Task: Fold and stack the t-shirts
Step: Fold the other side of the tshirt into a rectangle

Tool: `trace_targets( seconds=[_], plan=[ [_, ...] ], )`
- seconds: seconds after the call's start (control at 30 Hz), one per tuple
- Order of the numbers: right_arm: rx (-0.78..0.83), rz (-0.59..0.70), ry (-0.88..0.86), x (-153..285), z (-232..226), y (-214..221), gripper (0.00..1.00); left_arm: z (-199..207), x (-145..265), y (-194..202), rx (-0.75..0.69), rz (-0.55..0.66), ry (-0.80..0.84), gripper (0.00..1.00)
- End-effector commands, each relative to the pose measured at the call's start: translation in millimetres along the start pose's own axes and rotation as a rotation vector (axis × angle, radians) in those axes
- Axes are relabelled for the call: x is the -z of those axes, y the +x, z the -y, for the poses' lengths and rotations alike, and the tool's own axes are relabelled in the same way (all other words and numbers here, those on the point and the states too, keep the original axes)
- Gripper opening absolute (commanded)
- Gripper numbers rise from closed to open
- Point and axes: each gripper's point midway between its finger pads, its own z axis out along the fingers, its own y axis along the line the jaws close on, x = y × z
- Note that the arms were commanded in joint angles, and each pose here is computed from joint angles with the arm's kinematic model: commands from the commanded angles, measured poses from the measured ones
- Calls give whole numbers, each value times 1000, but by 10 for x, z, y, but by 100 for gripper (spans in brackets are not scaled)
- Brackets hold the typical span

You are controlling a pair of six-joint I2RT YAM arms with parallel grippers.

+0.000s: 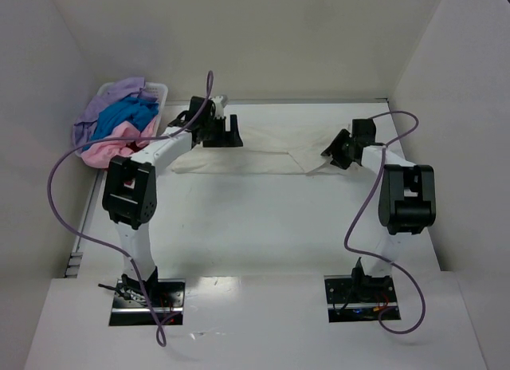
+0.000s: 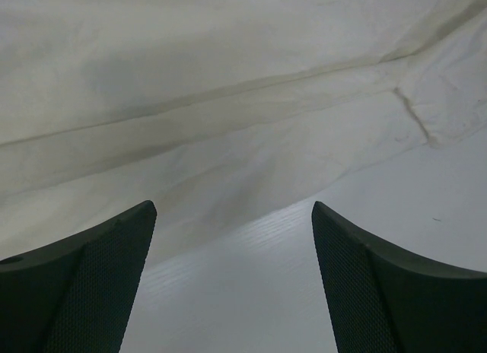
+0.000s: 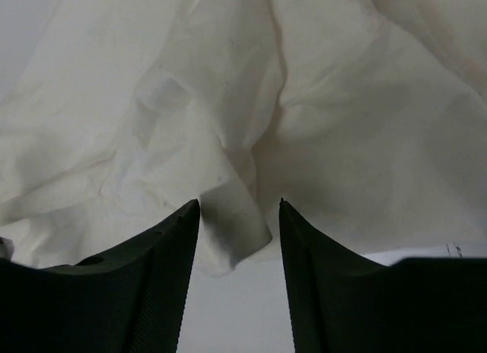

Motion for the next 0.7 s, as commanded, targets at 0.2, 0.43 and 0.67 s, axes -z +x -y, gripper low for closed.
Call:
trace_targets(
  seconds=[0.2,0.43,0.67],
  plan=[
    [22,24,-75,-275,-352,-220,18,-369,-405,288,39,-76,-97,91],
    [34,99,-151,-339,-782,-723,19,-474,-569,463,51,-121,-111,91],
    [7,95,-223,-538,-1072,-966,32,-495,-616,485,55,-133,-114,91]
  ],
)
